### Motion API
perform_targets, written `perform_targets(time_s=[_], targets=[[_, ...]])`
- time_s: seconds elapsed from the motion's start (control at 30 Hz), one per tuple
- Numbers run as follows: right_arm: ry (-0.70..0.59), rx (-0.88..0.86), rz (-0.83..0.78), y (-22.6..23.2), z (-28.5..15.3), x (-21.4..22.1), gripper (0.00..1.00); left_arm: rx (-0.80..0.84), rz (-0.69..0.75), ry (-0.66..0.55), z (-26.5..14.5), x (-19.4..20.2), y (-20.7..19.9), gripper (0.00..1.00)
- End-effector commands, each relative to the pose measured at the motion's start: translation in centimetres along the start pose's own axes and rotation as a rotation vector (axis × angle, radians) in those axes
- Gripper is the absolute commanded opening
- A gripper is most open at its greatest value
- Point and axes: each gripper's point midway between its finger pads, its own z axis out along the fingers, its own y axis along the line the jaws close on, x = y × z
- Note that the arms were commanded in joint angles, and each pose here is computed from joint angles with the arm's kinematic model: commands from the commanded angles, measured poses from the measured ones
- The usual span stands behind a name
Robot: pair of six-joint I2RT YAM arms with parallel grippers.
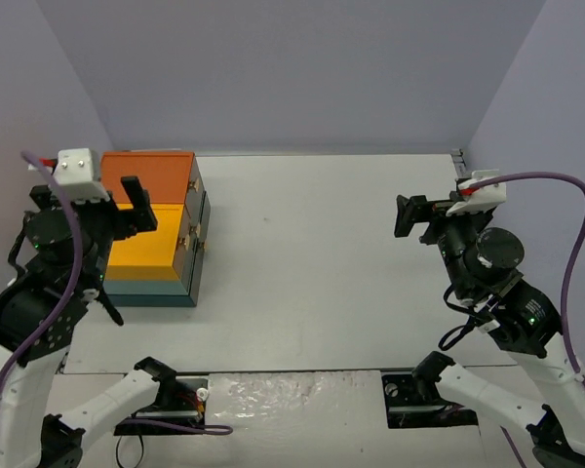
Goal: Organize the makeup
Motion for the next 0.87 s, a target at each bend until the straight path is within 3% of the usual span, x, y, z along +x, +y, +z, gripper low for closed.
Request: perform_targets(time_s=[0.0, 0.27, 0.43, 0.83], targets=[[-0.058, 0.186, -0.031, -3.5, -0.1, -2.8, 1.00, -0.116, 0.025, -0.015, -2.4, 0.9, 3.7, 0.97], [-0.092, 0.161, -0.014, -2.5, 0.7, -3.8, 1.00, -0.205, -0.012, -0.032, -5.8, 3.4, 7.2, 0.97], [-0.103, 0.137, -0.016, -1.5, 1.8, -4.0, 1.00, -0.240, -0.038, -0.005, -5.7, 4.9, 7.5, 0.97], [-0.120, 0.115, -0.012, -0.8, 2.4, -4.3, 1.00, -0.230, -0.055, -0.016, -5.0, 4.3, 6.9, 0.97]])
